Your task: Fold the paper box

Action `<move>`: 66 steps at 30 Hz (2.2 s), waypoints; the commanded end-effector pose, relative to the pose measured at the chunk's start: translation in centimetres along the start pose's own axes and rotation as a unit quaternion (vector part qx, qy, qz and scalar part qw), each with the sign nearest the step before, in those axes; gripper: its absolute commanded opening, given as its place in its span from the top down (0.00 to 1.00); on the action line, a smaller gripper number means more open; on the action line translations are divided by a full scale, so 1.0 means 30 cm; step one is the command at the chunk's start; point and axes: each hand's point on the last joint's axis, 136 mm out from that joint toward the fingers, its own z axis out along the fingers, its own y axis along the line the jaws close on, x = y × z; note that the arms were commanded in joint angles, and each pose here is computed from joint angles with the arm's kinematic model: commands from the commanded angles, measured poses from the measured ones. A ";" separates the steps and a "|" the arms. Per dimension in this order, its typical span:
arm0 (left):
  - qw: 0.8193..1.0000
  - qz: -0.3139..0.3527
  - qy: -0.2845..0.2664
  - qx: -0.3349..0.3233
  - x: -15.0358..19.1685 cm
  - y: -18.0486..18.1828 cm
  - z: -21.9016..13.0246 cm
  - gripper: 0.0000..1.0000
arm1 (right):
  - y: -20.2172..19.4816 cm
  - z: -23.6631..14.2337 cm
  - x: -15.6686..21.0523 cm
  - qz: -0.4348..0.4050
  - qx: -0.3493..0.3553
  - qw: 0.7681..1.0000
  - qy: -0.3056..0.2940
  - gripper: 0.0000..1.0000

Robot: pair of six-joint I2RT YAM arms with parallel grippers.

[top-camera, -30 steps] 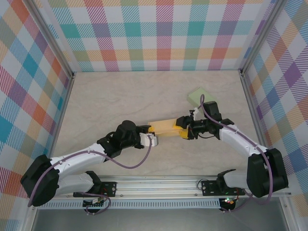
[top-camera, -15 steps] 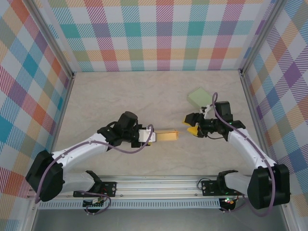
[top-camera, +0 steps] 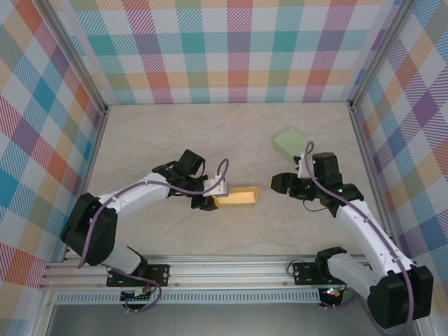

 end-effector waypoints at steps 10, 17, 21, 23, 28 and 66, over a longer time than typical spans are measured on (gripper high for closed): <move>0.999 -0.013 0.024 0.026 0.029 0.016 0.025 0.53 | 0.004 0.101 -0.022 -0.180 0.076 0.981 0.002 0.38; 1.000 -0.011 0.023 0.011 0.027 0.037 0.027 0.49 | 0.053 0.162 -0.022 -0.216 0.064 0.974 0.025 0.38; 1.000 -0.010 0.019 0.006 0.021 0.042 0.025 0.45 | 0.063 0.175 -0.021 -0.228 0.070 0.971 0.027 0.39; 1.000 -0.009 0.017 0.004 0.017 0.044 0.023 0.45 | 0.066 0.177 -0.023 -0.230 0.072 0.970 0.027 0.41; 1.000 -0.009 0.016 0.000 0.014 0.043 0.015 0.45 | 0.076 0.196 -0.017 -0.232 0.069 0.970 0.033 0.46; 0.999 -0.019 0.015 -0.021 0.002 0.067 0.026 0.46 | 0.111 0.236 0.039 -0.152 0.114 0.981 0.048 0.81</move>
